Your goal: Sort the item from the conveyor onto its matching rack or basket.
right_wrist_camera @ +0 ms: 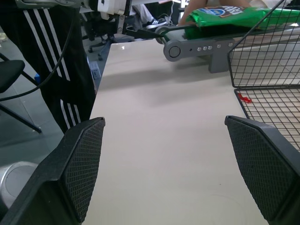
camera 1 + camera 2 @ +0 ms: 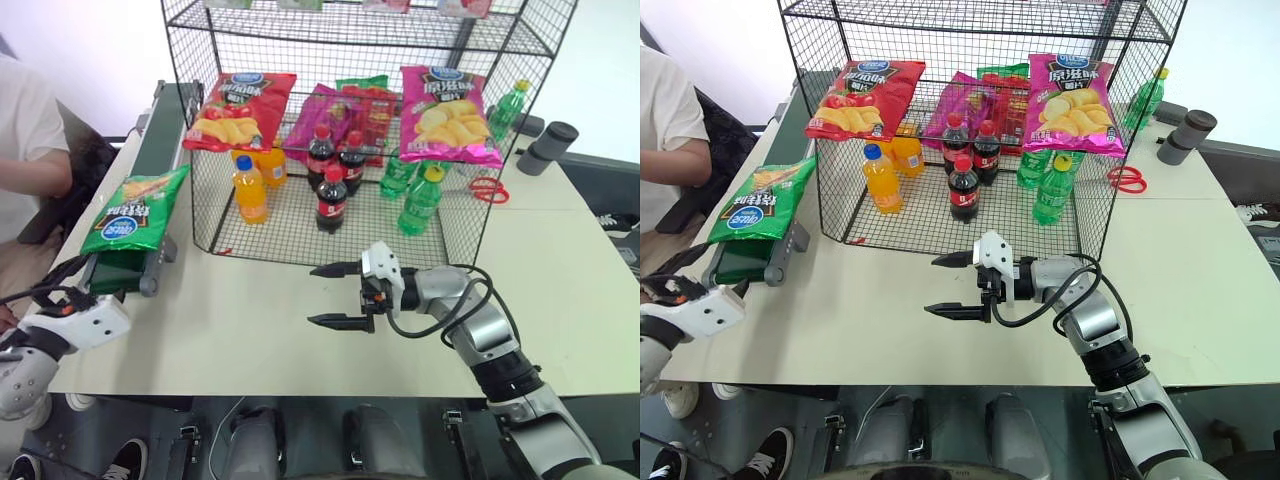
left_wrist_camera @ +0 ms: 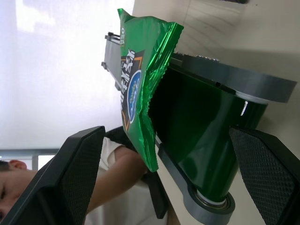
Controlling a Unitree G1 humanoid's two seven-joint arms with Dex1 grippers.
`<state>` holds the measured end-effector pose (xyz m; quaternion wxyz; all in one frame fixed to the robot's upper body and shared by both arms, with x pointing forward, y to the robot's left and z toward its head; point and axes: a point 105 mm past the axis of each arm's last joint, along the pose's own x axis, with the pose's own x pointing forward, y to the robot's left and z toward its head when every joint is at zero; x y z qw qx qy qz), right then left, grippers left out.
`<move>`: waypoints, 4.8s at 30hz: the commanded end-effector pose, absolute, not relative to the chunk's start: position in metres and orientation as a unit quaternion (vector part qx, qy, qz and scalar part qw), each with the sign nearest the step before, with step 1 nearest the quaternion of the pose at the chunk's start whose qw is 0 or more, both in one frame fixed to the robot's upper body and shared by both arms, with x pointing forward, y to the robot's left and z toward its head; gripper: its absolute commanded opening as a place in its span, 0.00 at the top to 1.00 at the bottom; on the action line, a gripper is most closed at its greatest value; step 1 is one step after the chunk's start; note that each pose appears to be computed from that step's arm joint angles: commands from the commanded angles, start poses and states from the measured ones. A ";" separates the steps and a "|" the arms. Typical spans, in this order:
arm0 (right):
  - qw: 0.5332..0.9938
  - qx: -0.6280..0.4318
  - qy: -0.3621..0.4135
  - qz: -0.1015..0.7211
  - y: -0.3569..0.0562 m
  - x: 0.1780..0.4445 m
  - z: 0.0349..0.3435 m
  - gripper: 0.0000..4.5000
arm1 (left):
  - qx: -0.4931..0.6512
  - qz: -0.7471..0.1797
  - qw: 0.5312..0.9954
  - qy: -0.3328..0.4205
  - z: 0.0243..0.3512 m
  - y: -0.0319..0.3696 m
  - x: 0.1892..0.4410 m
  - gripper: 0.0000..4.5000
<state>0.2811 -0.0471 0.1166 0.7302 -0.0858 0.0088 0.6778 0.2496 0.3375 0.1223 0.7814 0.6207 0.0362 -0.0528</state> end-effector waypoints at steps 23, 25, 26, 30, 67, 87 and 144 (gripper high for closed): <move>0.739 -0.093 -0.015 0.667 -0.048 0.282 0.127 0.05 | 0.619 -0.041 0.784 0.020 0.131 0.341 0.255 0.00; 0.741 -0.096 -0.016 0.665 -0.049 0.282 0.127 0.05 | 0.618 -0.042 0.785 0.021 0.130 0.341 0.255 0.00; 0.741 -0.097 -0.016 0.664 -0.049 0.283 0.127 0.05 | 0.616 -0.045 0.786 0.022 0.129 0.341 0.256 0.00; 0.743 -0.098 -0.017 0.662 -0.050 0.284 0.128 0.00 | 0.608 -0.048 0.792 0.024 0.126 0.340 0.257 0.29; 0.754 0.042 0.065 0.653 -0.139 0.259 0.162 0.00 | -0.101 -0.593 0.798 0.024 0.201 0.157 0.197 0.99; 0.668 0.181 0.058 0.719 -0.110 0.215 0.218 0.00 | -0.276 -0.714 0.634 0.108 0.223 0.128 0.222 0.99; 0.824 -0.180 -0.162 0.512 -0.123 0.289 0.239 1.00 | -0.158 -0.490 0.857 -0.031 0.196 0.188 0.285 0.01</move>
